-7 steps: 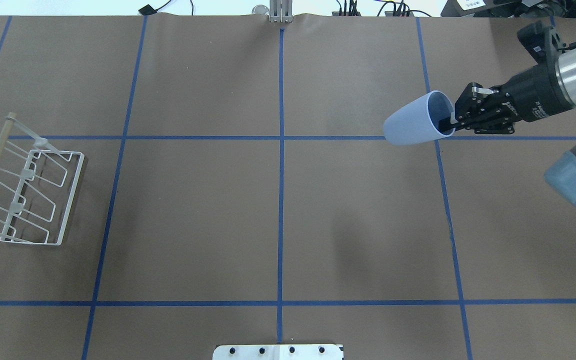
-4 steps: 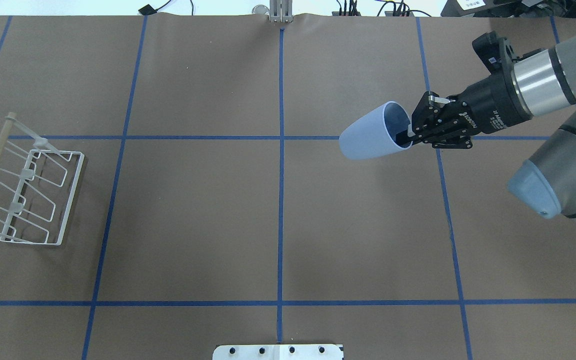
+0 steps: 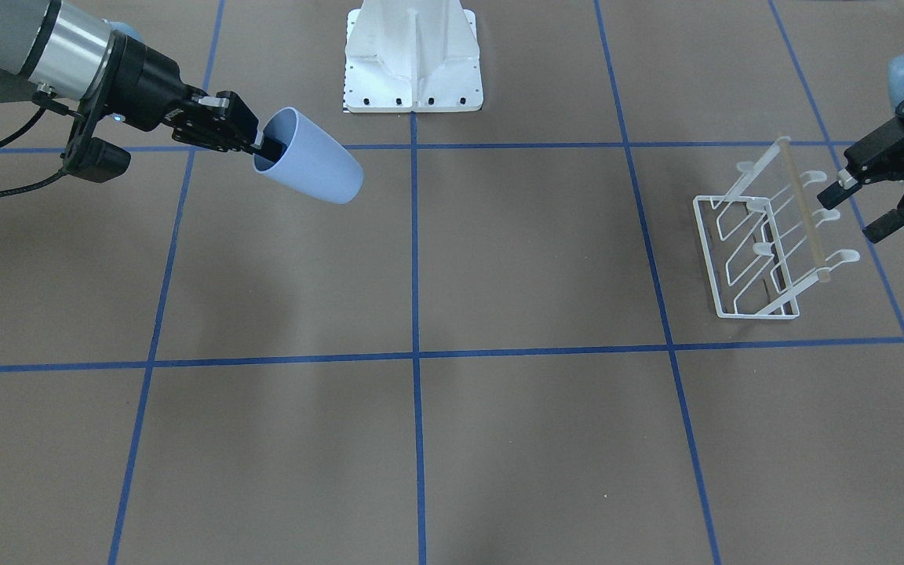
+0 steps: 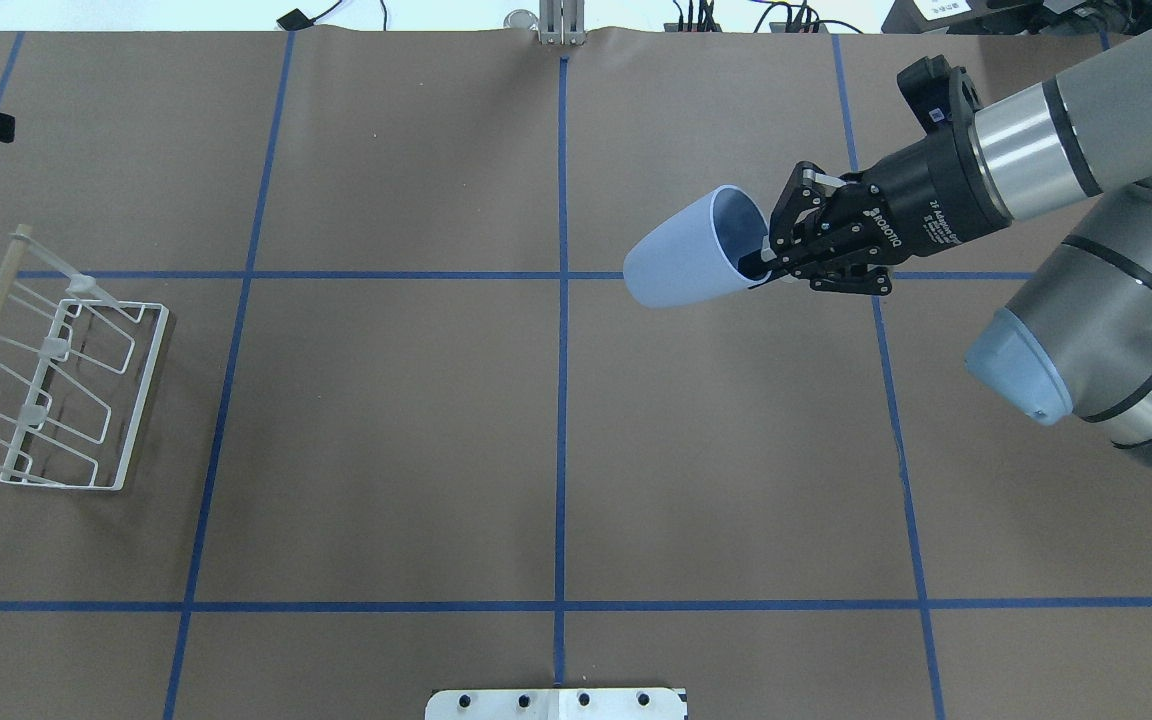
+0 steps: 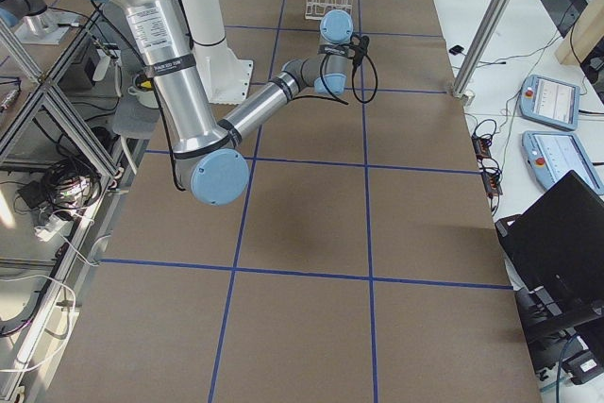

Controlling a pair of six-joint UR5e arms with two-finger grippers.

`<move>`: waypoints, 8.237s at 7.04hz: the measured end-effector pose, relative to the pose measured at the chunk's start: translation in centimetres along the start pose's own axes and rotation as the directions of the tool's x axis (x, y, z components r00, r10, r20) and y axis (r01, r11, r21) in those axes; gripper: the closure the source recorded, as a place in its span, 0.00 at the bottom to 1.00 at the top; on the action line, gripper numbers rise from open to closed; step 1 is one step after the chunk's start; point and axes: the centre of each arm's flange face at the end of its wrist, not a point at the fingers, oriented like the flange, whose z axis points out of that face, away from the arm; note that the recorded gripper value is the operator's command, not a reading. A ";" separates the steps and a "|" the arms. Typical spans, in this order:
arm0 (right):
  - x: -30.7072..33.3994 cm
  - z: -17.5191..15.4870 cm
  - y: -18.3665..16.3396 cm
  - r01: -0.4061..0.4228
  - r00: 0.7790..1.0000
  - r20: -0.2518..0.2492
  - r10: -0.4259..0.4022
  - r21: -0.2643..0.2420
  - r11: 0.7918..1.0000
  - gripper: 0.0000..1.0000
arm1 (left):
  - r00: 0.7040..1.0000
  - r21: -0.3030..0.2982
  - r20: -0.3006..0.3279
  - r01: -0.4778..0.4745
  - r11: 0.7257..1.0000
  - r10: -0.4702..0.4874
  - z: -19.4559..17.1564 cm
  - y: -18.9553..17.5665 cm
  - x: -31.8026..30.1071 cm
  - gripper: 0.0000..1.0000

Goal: Hang cup on cup holder

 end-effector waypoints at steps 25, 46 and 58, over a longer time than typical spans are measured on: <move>-8.3 6.2 8.5 -0.219 0.718 0.568 0.403 -0.364 0.905 1.00 | 0.202 -0.653 -0.423 0.609 0.451 -0.883 11.3 7.8 27.5 0.02; 6.9 -8.6 -6.8 0.223 0.930 0.216 -0.296 0.307 0.925 0.00 | 0.878 -0.001 -0.266 0.412 0.911 -0.397 -4.3 -0.1 10.8 1.00; 21.7 -22.0 -17.1 0.596 0.755 -0.502 -0.421 0.258 0.761 0.00 | 0.872 -0.084 0.490 0.066 0.994 -0.017 0.0 1.8 4.4 1.00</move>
